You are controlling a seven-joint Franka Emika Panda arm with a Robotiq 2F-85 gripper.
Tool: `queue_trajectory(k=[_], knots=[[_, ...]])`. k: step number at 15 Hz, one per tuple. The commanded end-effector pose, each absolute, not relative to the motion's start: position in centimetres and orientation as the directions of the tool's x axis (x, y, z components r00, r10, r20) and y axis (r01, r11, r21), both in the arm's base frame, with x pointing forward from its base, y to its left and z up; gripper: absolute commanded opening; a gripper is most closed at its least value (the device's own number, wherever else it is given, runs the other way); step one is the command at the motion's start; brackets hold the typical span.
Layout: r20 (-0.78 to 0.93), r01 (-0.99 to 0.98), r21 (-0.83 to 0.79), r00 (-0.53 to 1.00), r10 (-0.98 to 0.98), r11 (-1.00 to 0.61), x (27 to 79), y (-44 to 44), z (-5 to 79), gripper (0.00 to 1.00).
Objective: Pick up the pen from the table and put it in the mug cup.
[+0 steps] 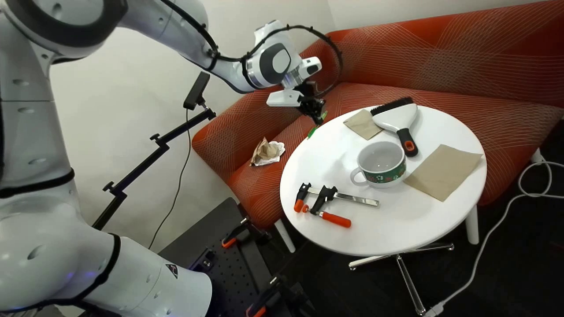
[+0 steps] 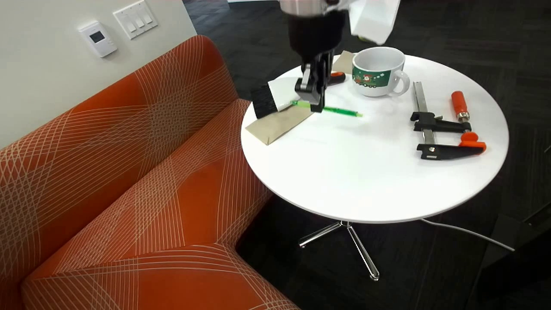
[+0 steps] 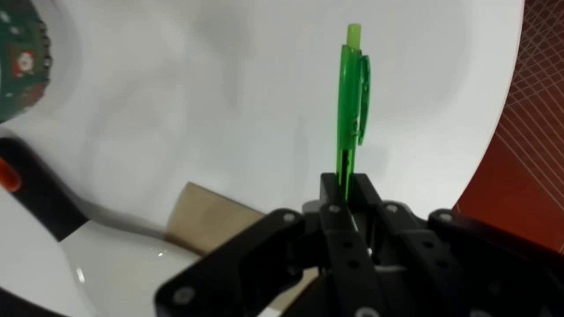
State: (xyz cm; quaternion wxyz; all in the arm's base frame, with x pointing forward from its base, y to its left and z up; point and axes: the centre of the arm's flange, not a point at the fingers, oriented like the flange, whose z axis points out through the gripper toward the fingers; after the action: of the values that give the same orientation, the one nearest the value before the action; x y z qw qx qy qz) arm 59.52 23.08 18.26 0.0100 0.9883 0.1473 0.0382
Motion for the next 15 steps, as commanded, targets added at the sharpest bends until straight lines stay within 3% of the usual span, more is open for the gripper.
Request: queue_trajectory(k=[1,7,8,9,13,14,15], knots=[[0.069,0.202,0.059,0.976,0.206,-0.978,57.1,20.5,26.1,0.03],[0.051,0.168,0.065,0.984,0.171,-0.984,55.4,18.0,33.7,0.03],[0.062,0.18,0.074,0.981,0.184,-0.981,57.3,18.7,31.5,0.03],[0.069,0.179,0.074,0.981,0.184,-0.981,57.2,18.6,32.4,0.11],[0.054,0.181,0.075,0.981,0.186,-0.981,57.2,18.7,31.4,0.11],[0.052,0.182,0.075,0.981,0.186,-0.981,57.2,18.7,31.2,0.03],[0.069,0.144,0.068,0.987,0.149,-0.987,57.6,18.8,30.8,0.03]])
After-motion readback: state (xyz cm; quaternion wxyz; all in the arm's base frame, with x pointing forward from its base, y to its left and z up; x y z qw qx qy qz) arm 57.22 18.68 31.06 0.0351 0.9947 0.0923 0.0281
